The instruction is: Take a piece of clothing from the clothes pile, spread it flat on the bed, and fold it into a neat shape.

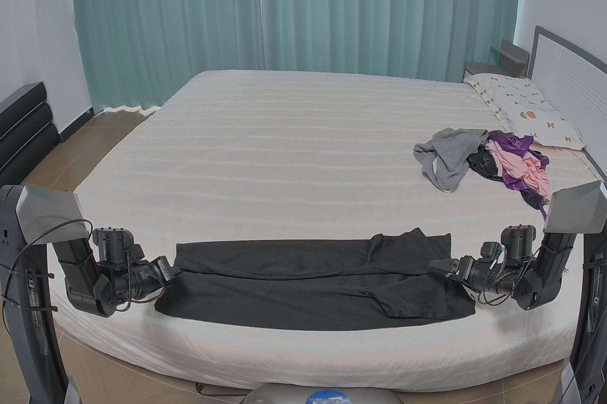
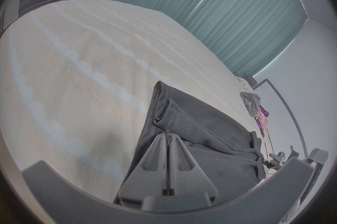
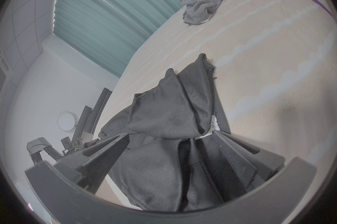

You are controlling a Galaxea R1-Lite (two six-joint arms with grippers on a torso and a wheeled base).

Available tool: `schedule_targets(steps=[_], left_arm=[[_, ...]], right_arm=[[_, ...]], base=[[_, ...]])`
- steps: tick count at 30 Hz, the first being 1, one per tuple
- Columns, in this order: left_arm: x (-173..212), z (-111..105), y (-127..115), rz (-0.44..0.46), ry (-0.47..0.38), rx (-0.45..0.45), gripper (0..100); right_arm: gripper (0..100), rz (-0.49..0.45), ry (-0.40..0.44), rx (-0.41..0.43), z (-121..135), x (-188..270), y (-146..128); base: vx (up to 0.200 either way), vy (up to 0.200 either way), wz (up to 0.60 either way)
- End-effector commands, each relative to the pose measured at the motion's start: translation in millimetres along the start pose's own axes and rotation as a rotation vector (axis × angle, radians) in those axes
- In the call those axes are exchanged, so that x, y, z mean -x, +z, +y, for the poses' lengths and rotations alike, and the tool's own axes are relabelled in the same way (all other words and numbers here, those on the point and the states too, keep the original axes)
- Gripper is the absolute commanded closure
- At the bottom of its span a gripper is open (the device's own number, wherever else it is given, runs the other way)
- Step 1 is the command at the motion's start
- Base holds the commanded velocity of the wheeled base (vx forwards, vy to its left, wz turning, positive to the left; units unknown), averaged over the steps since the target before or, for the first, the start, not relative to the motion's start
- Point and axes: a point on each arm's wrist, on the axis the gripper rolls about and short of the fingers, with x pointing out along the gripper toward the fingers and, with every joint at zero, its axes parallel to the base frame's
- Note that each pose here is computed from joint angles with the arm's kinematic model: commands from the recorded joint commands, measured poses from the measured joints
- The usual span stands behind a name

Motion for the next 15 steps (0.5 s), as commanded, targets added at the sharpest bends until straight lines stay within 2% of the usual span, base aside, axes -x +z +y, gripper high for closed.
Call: schedule_targets(steps=[1, 2, 3, 15], left_arm=[[0.1, 0.0, 0.3, -0.001, 0.000, 0.009, 100], [0.1, 0.0, 0.3, -0.001, 0.000, 0.017, 100], [0.1, 0.0, 0.3, -0.001, 0.000, 0.017, 100], [-0.4, 0.5, 1.0, -0.003, 0.000, 0.028, 100]], right_arm=[[0, 0.014, 0.002, -0.001, -0.8, -3.2, -3.4], [0, 0.018, 0.002, -0.001, -0.7, -4.1, -4.5], [100, 0.018, 0.002, -0.001, -0.7, -4.1, -4.5], [100, 0.013, -0.015, 0.034, -6.8, -3.0, -4.4]], base=[[0.000, 0.000, 0.00], [0.000, 0.000, 0.00], [0.000, 0.000, 0.00], [0.000, 0.000, 0.00]])
